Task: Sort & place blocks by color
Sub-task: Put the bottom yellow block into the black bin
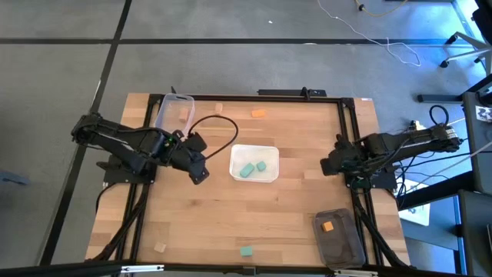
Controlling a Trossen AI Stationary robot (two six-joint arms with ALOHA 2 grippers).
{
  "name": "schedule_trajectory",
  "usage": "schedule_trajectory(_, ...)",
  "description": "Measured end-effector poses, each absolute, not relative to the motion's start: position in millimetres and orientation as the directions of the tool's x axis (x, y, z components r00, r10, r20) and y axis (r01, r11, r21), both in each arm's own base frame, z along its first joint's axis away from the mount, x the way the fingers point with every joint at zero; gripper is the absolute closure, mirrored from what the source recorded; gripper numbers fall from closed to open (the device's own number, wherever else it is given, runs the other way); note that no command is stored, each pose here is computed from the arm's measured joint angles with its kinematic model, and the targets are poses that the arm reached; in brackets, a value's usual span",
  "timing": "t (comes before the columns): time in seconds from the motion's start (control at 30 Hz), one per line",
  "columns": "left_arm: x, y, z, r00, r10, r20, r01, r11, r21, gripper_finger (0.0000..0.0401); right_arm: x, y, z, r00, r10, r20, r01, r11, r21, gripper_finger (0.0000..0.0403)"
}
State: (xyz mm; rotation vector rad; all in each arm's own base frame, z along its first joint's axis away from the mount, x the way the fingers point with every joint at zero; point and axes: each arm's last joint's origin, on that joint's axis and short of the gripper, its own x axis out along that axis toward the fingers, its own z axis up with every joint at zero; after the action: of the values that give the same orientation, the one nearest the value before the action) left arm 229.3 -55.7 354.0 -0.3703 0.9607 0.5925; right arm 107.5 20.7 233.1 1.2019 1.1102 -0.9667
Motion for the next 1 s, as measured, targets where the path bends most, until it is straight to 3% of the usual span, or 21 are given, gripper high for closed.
schedule_trajectory(0.1, 230.1, -53.3, 353.9, 0.432, 0.308, -0.848, -0.629, 0.777, -0.038, 0.0231, 111.7, 19.2, 230.0, 0.205, -0.068, -0.976, 0.978, 0.047, 0.202, 0.0187)
schedule_trajectory(0.2, 230.8, -51.1, 353.9, 0.430, 0.312, -0.848, -0.633, 0.773, -0.036, 0.0231, 116.2, 20.0, 227.2, 0.184, -0.074, -0.980, 0.982, 0.065, 0.179, 0.0187)
schedule_trajectory(0.47, 231.2, -48.9, 354.0, 0.427, 0.314, -0.848, -0.621, 0.783, -0.023, 0.0231, 124.2, 24.4, 234.7, 0.219, 0.027, -0.975, 0.931, 0.292, 0.217, 0.0187)
schedule_trajectory(0.67, 233.4, -46.1, 354.1, 0.431, 0.278, -0.858, -0.589, 0.808, -0.034, 0.0231, 131.6, 25.9, 268.5, 0.341, 0.039, -0.939, 0.684, 0.675, 0.277, 0.0187)
schedule_trajectory(0.77, 234.2, -43.8, 354.3, 0.432, 0.282, -0.857, -0.596, 0.802, -0.037, 0.0231, 131.7, 26.3, 275.9, 0.357, 0.050, -0.933, 0.534, 0.808, 0.248, 0.0187)
schedule_trajectory(1.0, 236.1, -38.3, 354.6, 0.433, 0.289, -0.854, -0.614, 0.788, -0.045, 0.0231, 121.7, 23.1, 268.2, 0.161, 0.084, -0.983, 0.459, 0.876, 0.150, 0.0187)
